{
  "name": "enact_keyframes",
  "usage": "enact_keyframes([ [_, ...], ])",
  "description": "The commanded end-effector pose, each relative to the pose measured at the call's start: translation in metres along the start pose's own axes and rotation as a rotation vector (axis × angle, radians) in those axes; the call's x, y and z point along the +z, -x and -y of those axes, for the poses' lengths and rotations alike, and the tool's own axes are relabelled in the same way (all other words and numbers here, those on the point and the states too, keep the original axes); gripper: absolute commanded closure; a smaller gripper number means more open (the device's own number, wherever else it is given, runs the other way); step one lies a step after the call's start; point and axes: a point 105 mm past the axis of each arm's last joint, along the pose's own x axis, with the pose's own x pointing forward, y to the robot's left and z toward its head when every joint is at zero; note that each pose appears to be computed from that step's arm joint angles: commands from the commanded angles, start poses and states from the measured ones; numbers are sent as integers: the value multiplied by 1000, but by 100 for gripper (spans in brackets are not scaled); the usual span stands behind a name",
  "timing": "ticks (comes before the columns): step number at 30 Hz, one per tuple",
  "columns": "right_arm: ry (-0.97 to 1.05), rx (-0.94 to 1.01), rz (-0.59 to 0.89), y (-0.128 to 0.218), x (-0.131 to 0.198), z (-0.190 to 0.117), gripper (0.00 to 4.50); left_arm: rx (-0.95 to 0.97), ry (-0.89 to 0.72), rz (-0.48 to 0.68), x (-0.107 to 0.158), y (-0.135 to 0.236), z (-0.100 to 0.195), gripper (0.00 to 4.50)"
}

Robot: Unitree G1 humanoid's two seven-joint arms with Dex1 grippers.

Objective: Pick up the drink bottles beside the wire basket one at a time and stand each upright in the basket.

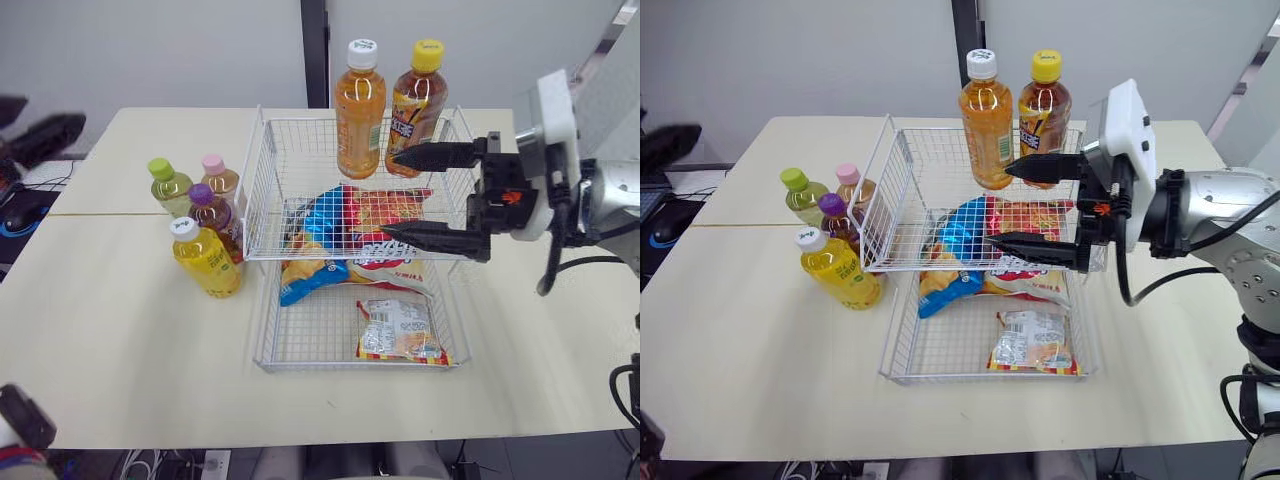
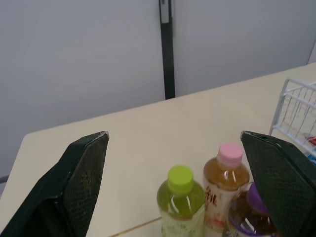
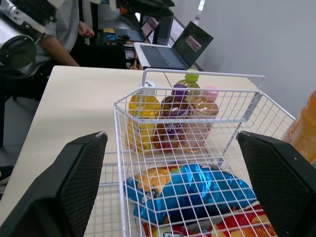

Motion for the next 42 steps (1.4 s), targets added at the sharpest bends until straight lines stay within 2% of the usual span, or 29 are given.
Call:
enact_keyframes([
  [1, 30, -13, 7, 0, 8, 2, 0, 67, -42, 71, 9, 17, -13, 5],
  [8, 18, -20, 9, 2, 6, 2, 0, 88, -28, 41, -31, 18, -14, 5],
  [17, 15, 23, 19, 4, 8, -4, 0, 88, -21, 58, -58, -36, 7, 5],
  [27, 13, 50, 16, 3, 8, -7, 0, 80, 19, 81, -60, -81, 23, 5],
  [35, 10, 63, 22, 2, 11, -9, 0, 79, -7, 17, -68, -109, 26, 5],
  [42, 6, 74, 32, 1, 13, -11, 0, 55, 4, -19, -73, -118, 31, 5],
])
